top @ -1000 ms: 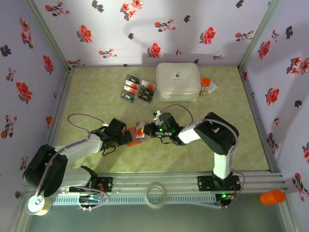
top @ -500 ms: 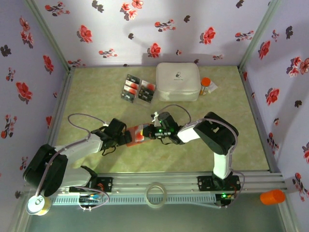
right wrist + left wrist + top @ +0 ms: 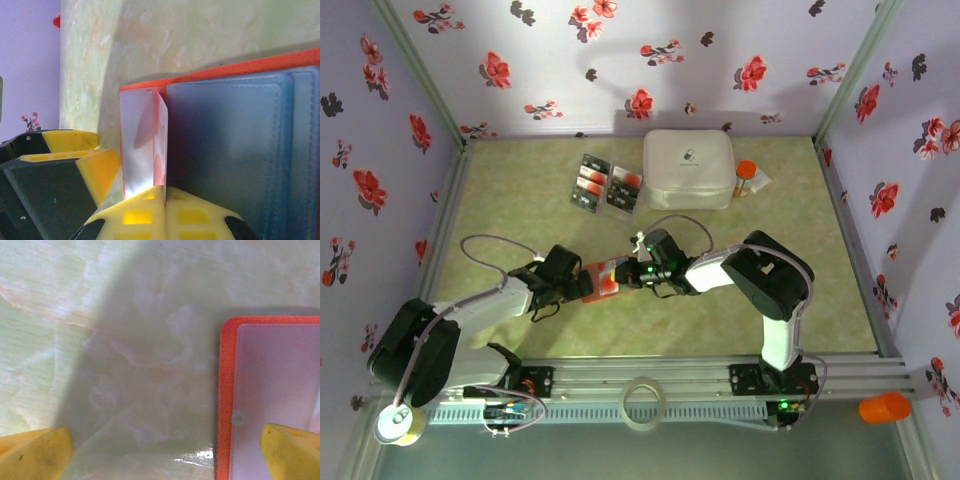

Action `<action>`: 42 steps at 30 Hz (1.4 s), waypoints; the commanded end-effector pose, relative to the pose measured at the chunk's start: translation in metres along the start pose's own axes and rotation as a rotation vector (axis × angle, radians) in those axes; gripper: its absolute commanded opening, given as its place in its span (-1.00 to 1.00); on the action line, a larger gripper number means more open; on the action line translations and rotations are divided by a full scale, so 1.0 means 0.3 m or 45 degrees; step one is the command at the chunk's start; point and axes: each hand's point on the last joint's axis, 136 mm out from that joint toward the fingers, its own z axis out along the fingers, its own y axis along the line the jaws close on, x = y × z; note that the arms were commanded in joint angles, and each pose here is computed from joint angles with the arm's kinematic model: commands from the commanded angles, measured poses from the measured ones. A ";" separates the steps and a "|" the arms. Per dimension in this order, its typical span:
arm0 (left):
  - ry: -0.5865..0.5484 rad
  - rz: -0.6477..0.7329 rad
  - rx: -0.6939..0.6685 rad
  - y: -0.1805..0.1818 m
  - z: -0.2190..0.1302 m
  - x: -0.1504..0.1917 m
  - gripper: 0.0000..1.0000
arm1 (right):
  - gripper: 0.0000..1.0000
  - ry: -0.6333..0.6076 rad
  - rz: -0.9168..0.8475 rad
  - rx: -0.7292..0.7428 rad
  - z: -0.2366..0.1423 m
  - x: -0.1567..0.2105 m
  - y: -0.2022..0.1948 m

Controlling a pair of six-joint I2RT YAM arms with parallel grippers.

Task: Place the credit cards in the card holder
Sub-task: Insert the credit card into the card slot.

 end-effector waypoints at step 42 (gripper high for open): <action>0.045 0.042 -0.102 0.076 0.102 0.041 0.92 | -1.00 0.156 0.055 0.250 -0.019 0.040 -0.074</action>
